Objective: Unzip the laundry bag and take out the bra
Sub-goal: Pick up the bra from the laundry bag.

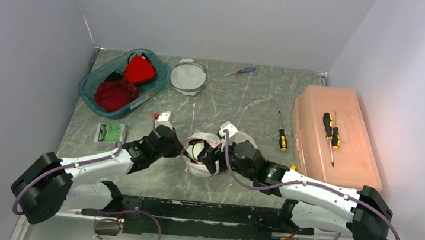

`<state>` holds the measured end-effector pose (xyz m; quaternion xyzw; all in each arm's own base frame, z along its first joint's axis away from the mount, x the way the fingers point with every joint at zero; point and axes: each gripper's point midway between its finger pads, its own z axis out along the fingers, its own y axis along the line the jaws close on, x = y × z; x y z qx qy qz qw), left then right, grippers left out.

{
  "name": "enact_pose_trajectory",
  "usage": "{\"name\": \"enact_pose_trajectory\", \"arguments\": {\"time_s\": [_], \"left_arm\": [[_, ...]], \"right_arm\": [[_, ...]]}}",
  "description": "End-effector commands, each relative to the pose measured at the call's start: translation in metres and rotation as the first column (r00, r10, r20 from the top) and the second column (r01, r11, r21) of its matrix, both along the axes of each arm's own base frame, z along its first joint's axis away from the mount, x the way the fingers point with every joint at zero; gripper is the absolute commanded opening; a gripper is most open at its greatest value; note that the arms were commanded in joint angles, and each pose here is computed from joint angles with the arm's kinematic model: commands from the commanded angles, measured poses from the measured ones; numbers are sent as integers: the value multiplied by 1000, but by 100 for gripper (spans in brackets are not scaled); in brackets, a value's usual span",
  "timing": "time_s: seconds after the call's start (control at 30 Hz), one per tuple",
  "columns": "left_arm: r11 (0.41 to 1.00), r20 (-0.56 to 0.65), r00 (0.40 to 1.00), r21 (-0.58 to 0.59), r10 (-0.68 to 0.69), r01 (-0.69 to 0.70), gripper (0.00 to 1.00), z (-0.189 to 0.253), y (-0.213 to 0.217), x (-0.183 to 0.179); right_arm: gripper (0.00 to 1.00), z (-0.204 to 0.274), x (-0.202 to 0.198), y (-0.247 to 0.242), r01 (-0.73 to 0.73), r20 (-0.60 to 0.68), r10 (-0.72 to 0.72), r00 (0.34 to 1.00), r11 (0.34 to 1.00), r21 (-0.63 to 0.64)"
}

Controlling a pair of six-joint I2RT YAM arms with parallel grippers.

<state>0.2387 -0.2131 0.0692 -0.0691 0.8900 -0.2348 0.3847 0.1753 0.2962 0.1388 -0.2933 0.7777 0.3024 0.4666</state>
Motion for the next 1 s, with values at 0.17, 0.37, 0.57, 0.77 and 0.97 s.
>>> {"name": "enact_pose_trajectory", "arguments": {"time_s": [0.17,0.37,0.57,0.77,0.97], "left_arm": [[995,36,998,-85,-48,51,3,6,-20,5],[994,22,999,-94,-49,51,3,0,-20,1],[995,25,999,-88,-47,49,3,-1,-17,0],[995,20,998,-87,-55,57,3,-4,-18,-1],[993,9,998,-102,-63,64,3,-8,-21,-2]], "right_arm": [[68,28,27,35,28,71,-25,997,999,-40],[67,-6,36,48,37,25,-34,999,989,-141],[68,-26,35,51,36,-6,-38,999,980,-196],[67,-40,37,46,64,-19,-71,997,968,-242],[71,-5,26,53,60,31,-57,998,992,-111]]}}
